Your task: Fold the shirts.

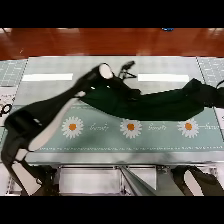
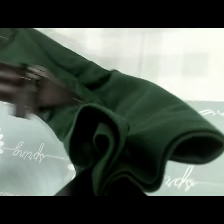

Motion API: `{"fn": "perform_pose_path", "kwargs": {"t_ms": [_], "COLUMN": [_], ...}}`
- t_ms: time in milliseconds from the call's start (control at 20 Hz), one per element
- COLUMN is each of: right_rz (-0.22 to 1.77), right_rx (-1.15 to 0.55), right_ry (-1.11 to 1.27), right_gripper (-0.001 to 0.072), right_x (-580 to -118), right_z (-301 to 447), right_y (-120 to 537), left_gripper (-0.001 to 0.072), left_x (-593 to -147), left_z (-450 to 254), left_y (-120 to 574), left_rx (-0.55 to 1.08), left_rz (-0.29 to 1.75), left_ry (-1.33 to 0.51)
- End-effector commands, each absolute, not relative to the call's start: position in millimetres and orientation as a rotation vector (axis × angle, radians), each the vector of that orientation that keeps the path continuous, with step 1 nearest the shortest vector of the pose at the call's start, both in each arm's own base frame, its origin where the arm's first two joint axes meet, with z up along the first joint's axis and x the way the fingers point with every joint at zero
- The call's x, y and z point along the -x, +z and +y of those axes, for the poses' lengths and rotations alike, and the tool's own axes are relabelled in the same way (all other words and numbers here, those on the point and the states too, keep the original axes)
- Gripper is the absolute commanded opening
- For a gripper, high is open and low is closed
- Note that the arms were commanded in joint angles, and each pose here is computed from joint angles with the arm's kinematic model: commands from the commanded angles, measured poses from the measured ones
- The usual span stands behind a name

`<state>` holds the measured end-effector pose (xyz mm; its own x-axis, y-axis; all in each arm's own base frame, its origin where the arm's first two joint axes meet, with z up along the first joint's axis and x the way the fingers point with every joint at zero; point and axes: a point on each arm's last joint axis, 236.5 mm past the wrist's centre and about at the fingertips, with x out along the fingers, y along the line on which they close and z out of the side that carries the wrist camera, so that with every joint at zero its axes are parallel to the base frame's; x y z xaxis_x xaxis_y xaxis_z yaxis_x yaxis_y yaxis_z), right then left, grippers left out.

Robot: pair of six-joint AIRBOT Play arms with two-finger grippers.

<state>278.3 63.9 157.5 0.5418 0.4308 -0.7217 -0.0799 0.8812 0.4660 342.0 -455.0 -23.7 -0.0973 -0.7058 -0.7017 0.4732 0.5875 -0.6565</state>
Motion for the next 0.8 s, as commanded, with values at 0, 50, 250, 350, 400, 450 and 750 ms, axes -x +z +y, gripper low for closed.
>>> {"fn": "perform_pose_path", "kwargs": {"t_ms": [0, 50, 250, 350, 400, 450, 750], "right_rz": [0.935, 0.924, 0.888, 0.892, 0.892, 0.89, 0.883], "right_rx": [-0.417, -0.42, -0.44, -0.469, -0.495, -0.508, -0.596], "right_ry": [0.334, 0.347, 0.35, 0.369, 0.394, 0.418, 0.61], "right_gripper": [0.0021, 0.0021, 0.0021, 0.0021, 0.0021, 0.0021, 0.0021], "right_x": [-265.1, -266.5, -273.7, -277.6, -280.9, -286.3, -346.3], "right_z": [72.4, 74.9, 76.3, 80.8, 86.2, 93.4, 194.8], "right_y": [165.9, 168.3, 174.6, 174.7, 176.0, 176.3, 156.8], "left_gripper": [0.0017, 0.0017, 0.0017, 0.0017, 0.0017, 0.0017, 0.0017], "left_x": [-282.3, -268.5, -247.4, -274.4, -295.0, -315.9, -384.5], "left_z": [-502.5, -509.8, -519.0, -501.5, -482.9, -459.7, -269.1], "left_y": [-44.3, -47.4, -40.8, -25.7, -15.5, -5.8, 57.7], "left_rx": [0.159, 0.139, 0.095, 0.115, 0.12, 0.119, 0.214], "left_rz": [1.438, 1.449, 1.45, 1.421, 1.403, 1.383, 1.201], "left_ry": [-1.08, -1.099, -1.153, -1.132, -1.102, -1.063, -0.744]}}
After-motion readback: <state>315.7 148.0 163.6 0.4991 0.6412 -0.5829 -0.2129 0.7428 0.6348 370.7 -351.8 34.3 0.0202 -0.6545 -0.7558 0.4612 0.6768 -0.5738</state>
